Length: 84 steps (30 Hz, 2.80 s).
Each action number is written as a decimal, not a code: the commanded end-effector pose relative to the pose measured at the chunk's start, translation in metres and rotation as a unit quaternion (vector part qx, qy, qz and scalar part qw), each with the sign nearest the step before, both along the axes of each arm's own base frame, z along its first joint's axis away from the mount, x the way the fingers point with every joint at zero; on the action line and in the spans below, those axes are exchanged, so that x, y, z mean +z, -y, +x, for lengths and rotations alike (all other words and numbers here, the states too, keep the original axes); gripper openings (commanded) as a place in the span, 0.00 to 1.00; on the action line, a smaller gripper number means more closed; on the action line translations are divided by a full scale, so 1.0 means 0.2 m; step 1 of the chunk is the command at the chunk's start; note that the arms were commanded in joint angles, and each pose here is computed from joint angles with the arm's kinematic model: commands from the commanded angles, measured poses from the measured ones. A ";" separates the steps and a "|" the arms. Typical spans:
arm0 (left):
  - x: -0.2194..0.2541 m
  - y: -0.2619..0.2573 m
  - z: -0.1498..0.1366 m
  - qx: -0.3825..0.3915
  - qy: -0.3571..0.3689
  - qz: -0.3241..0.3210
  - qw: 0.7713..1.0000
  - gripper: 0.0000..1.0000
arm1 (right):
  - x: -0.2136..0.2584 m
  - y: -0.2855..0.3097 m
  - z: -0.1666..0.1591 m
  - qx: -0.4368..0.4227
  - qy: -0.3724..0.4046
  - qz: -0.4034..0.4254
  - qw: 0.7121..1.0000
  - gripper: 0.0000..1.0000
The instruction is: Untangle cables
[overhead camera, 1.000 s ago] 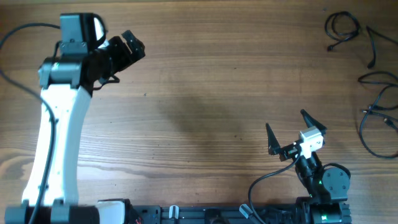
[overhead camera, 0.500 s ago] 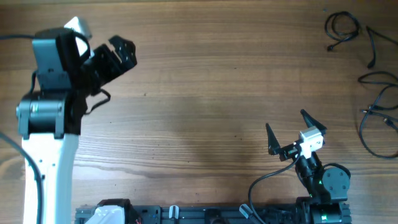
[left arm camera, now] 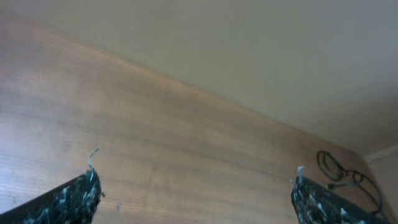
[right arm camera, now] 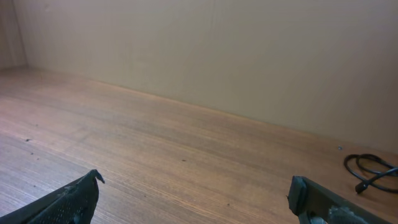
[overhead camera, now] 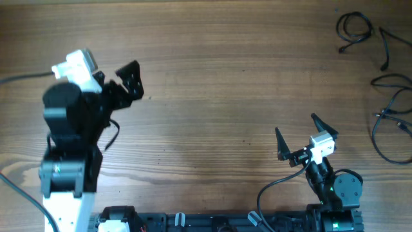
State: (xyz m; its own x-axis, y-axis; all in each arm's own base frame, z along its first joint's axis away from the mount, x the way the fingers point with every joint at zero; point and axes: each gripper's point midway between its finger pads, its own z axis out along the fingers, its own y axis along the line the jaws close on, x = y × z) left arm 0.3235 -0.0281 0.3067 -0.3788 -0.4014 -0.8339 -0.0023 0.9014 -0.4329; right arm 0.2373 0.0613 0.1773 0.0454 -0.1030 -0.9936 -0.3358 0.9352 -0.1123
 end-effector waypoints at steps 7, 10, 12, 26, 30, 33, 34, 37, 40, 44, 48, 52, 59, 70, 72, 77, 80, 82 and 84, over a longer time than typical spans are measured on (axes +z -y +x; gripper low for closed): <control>-0.15 -0.02 -0.20 -0.005 0.126 0.072 0.989 1.00 | 0.01 0.01 0.00 -0.005 0.005 0.003 1.000 1.00; -0.22 -0.02 -0.26 -0.003 0.154 0.075 0.985 1.00 | 0.01 0.01 0.00 -0.005 0.005 0.003 1.000 1.00; -0.28 -0.02 -0.30 -0.005 0.179 0.096 0.979 1.00 | 0.01 0.01 0.00 -0.005 0.005 0.003 1.000 1.00; -0.56 -0.13 -0.39 0.040 0.197 0.130 0.971 1.00 | 0.01 0.01 0.00 -0.005 0.005 0.003 1.000 1.00; -0.65 -0.13 -0.39 0.036 0.171 0.129 0.976 1.00 | 0.01 0.01 0.00 -0.005 0.005 0.003 1.000 1.00; -0.69 -0.13 -0.39 0.035 0.162 0.129 0.978 1.00 | 0.01 0.01 0.00 -0.005 0.005 0.003 1.000 1.00; -0.69 -0.13 -0.39 0.035 0.162 0.129 0.978 1.00 | 0.01 0.01 0.00 -0.005 0.005 0.003 1.000 1.00; -0.74 -0.13 -0.39 0.034 0.148 0.126 0.980 1.00 | 0.01 0.01 0.00 -0.006 0.005 0.003 1.000 1.00; -0.74 -0.12 -0.39 0.035 0.149 0.123 0.981 1.00 | 0.01 0.01 0.00 -0.005 0.005 0.003 1.000 1.00; -0.74 -0.13 -0.39 0.035 0.149 0.123 0.980 1.00 | 0.01 0.01 0.00 -0.005 0.005 0.003 1.000 1.00; -0.74 -0.13 -0.39 0.035 0.149 0.123 0.980 1.00 | 0.01 0.01 0.00 -0.005 0.005 0.003 1.000 1.00; -0.74 -0.13 -0.39 0.035 0.149 0.123 0.980 1.00 | 0.01 0.01 0.00 -0.005 0.005 0.003 1.000 1.00; -0.74 -0.13 -0.39 0.035 0.149 0.123 0.980 1.00 | 0.01 0.01 0.00 -0.005 0.005 0.003 1.000 1.00; -0.74 -0.13 -0.39 0.035 0.149 0.123 0.980 1.00 | 0.01 0.01 0.00 -0.005 0.005 0.003 1.000 1.00; -0.74 -0.13 -0.39 0.035 0.149 0.123 0.980 1.00 | 0.01 0.01 0.00 -0.005 0.005 0.003 1.000 1.00; -0.74 -0.13 -0.39 0.035 0.149 0.123 0.980 1.00 | 0.01 0.01 0.00 -0.005 0.005 0.003 1.000 1.00; -0.74 -0.13 -0.39 0.035 0.149 0.123 0.980 1.00 | 0.01 0.01 0.00 -0.005 0.005 0.003 1.000 1.00; -0.74 -0.13 -0.39 0.035 0.149 0.123 0.980 1.00 | 0.01 0.01 0.00 -0.005 0.005 0.003 1.000 1.00; -0.74 -0.13 -0.39 0.035 0.149 0.123 0.980 1.00 | 0.01 0.01 0.00 -0.005 0.005 0.003 1.000 1.00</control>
